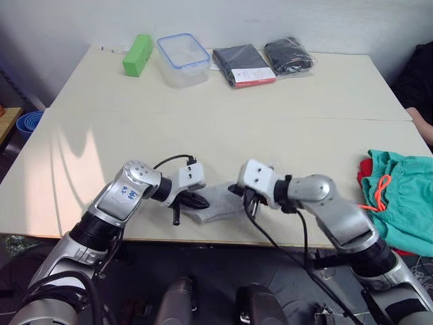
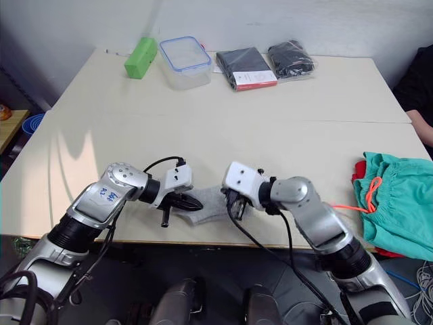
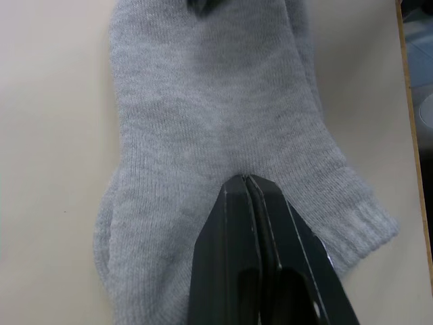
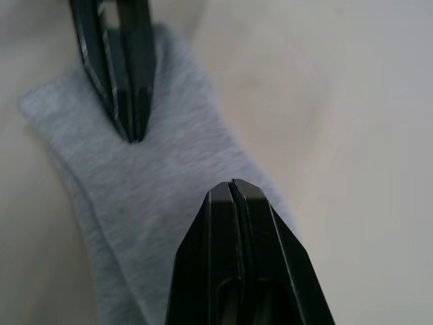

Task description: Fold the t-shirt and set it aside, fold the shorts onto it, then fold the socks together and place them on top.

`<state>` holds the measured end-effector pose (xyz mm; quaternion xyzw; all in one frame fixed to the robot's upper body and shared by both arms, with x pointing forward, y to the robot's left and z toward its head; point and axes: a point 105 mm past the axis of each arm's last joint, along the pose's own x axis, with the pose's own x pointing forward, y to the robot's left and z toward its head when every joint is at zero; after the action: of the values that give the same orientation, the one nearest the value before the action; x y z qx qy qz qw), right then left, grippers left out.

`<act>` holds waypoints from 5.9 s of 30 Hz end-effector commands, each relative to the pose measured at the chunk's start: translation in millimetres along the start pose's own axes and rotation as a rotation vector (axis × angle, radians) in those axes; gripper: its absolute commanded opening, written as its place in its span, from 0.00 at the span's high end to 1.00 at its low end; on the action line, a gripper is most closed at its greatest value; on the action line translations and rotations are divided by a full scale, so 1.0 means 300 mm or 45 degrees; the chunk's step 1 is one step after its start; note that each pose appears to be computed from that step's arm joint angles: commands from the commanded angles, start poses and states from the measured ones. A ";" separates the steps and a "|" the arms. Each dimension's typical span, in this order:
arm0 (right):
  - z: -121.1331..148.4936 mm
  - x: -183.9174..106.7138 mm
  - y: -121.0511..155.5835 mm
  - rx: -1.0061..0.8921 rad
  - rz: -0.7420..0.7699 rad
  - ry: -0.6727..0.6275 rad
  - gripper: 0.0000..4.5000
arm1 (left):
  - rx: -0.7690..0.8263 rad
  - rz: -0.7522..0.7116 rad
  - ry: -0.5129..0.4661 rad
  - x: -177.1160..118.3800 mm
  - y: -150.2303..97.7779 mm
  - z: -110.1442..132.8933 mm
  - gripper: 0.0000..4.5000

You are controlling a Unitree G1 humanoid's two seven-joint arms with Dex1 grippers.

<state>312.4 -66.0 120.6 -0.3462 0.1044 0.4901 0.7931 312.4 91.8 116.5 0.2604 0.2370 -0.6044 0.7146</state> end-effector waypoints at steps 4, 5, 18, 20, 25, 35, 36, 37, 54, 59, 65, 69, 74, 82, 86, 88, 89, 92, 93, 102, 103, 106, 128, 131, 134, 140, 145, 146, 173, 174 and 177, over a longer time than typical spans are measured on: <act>-0.199 -0.063 -0.018 -0.165 -0.041 0.272 1.00 | 0.005 -0.021 0.041 0.000 -0.017 -0.017 0.99; -0.213 -0.078 -0.012 -0.157 -0.030 0.283 1.00 | 0.004 -0.020 0.043 -0.002 -0.019 -0.019 0.99; 0.048 -0.174 -0.097 0.428 -0.060 -0.217 1.00 | 0.022 0.008 0.028 -0.021 0.001 -0.001 0.99; 0.032 -0.155 -0.098 0.413 -0.071 -0.171 1.00 | 0.028 0.007 0.024 -0.018 0.002 0.006 0.99; -0.067 -0.118 -0.030 0.317 -0.003 0.014 1.00 | 0.036 0.005 0.020 -0.017 0.002 0.011 0.99; -0.311 -0.132 -0.039 -0.077 -0.170 0.423 1.00 | 0.025 0.008 0.030 -0.024 0.001 -0.003 0.99; -0.327 -0.153 -0.064 -0.110 -0.211 0.447 1.00 | 0.023 -0.003 0.036 -0.025 -0.006 -0.011 0.99; -0.331 -0.172 -0.082 -0.107 -0.243 0.445 1.00 | 0.022 -0.012 0.040 -0.025 -0.012 -0.018 0.99; -0.027 -0.268 -0.075 0.214 -0.252 -0.135 1.00 | -0.033 -0.014 -0.272 -0.035 -0.004 0.167 0.99; -0.027 -0.260 -0.014 0.244 -0.218 -0.112 1.00 | 0.011 -0.001 -0.192 0.007 0.007 0.148 0.99; -0.018 -0.109 0.029 0.248 -0.169 -0.137 1.00 | 0.029 0.076 -0.039 0.091 0.044 0.055 0.99; -0.084 -0.050 0.025 0.247 -0.190 -0.034 1.00 | 0.046 0.081 0.019 0.122 0.046 0.006 0.99; -0.214 -0.121 -0.031 0.222 -0.323 0.173 1.00 | 0.030 0.062 0.020 0.117 0.040 -0.013 0.99; -0.119 -0.317 0.016 0.574 -0.325 -0.059 1.00 | 0.032 0.005 -0.029 0.115 0.004 0.003 0.99; -0.117 -0.375 0.094 0.821 -0.280 -0.078 1.00 | 0.060 -0.004 -0.039 0.114 -0.006 0.017 0.99; -0.132 -0.378 0.114 1.000 -0.303 -0.106 0.96 | 0.069 -0.006 -0.037 0.116 -0.007 0.019 1.00; -0.138 -0.378 0.122 1.071 -0.312 -0.114 0.92 | 0.072 -0.007 -0.037 0.118 -0.008 0.020 1.00; -0.155 -0.327 0.152 1.388 -0.312 -0.203 0.74 | 0.098 -0.010 -0.021 0.121 -0.008 0.014 1.00; -0.156 -0.311 0.151 1.476 -0.314 -0.230 0.66 | 0.101 -0.012 -0.021 0.121 -0.009 0.015 1.00; -0.199 -0.171 0.103 1.972 -0.346 -0.352 0.01 | 0.114 0.003 -0.017 0.107 -0.005 0.016 1.00; -0.207 -0.157 0.096 2.011 -0.349 -0.344 0.01 | 0.113 0.006 -0.017 0.105 -0.005 0.017 1.00; -0.216 -0.124 0.073 2.095 -0.351 -0.336 0.01 | 0.109 0.018 -0.019 0.100 -0.003 0.018 1.00; -0.026 -0.149 -0.011 1.555 -0.172 -0.461 0.99 | 0.053 0.097 -0.008 0.063 0.019 -0.009 1.00; 0.084 -0.170 0.019 1.134 -0.024 -0.509 0.99 | 0.041 0.103 -0.013 0.059 0.022 -0.007 1.00; 0.123 -0.163 0.046 0.966 0.090 -0.523 0.99 | 0.039 0.104 -0.010 0.057 0.024 -0.010 1.00; 0.116 -0.072 0.093 0.759 0.245 -0.422 0.99 | 0.029 0.118 -0.005 0.055 0.025 -0.015 1.00; 0.098 -0.012 0.120 0.631 0.356 -0.357 0.99 | -0.011 0.153 -0.031 0.026 0.020 -0.009 1.00; 0.104 -0.006 0.119 0.619 0.374 -0.365 0.99 | -0.023 0.160 -0.045 0.016 0.019 -0.006 1.00; 0.090 0.025 0.132 0.414 0.511 -0.343 0.25 | -0.138 0.254 -0.374 -0.284 0.036 0.120 1.00; 0.090 0.026 0.133 0.408 0.511 -0.342 0.25 | -0.128 0.237 -0.399 -0.277 0.038 0.149 1.00; 0.090 0.026 0.137 0.396 0.512 -0.346 0.25 | -0.065 0.178 -0.398 -0.218 0.028 0.199 1.00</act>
<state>277.3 -30.3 117.0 -0.1193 0.1442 0.6567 0.7306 315.0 111.0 205.8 0.1516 0.1217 -0.5678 0.7998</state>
